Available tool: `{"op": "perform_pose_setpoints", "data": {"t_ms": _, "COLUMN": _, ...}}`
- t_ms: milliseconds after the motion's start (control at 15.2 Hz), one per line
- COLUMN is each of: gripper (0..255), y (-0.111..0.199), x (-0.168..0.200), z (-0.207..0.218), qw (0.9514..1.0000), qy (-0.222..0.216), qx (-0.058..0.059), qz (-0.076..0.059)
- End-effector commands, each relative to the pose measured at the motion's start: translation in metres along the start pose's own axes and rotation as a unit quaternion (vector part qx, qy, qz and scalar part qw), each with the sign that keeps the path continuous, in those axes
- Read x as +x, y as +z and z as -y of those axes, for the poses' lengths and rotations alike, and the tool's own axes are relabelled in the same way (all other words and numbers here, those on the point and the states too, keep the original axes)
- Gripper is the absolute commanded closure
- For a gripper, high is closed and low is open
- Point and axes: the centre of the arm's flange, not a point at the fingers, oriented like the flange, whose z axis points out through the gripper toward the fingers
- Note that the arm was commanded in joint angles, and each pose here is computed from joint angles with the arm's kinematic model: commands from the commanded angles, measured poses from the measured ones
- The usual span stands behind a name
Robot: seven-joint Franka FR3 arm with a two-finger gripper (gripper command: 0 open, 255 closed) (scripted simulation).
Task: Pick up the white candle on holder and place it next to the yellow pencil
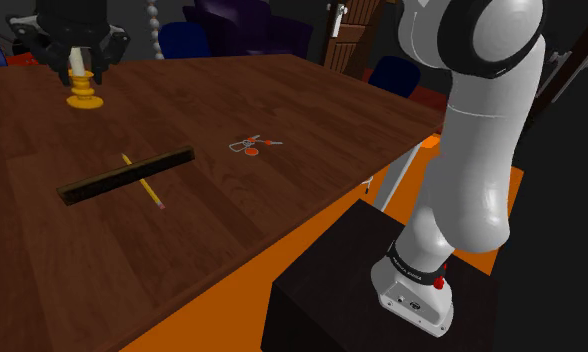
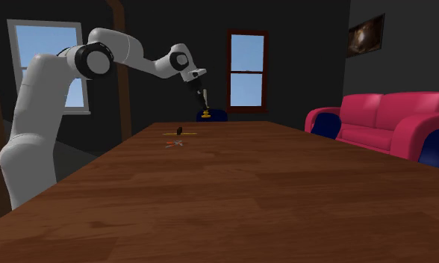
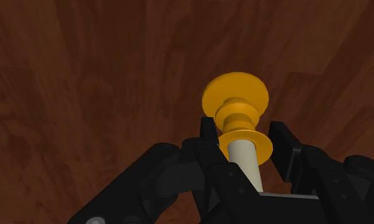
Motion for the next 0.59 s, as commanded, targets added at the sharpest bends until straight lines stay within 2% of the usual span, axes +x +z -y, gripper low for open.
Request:
{"op": "perform_pose_setpoints", "data": {"t_ms": 0, "gripper": 255, "y": 0.006, "x": 0.001, "z": 0.024, "qw": 1.0000, "qy": 0.001, "qx": 0.000, "qz": 0.000}}
{"op": "perform_pose_setpoints", "data": {"t_ms": 264, "gripper": 255, "y": 0.021, "x": 0.000, "z": 0.075, "qw": 1.0000, "qy": 0.001, "qx": 0.000, "qz": 0.000}}
{"op": "perform_pose_setpoints", "data": {"t_ms": 528, "gripper": 255, "y": 0.037, "x": -0.006, "z": 0.078, "qw": 1.0000, "qy": 0.001, "qx": 0.000, "qz": 0.000}}
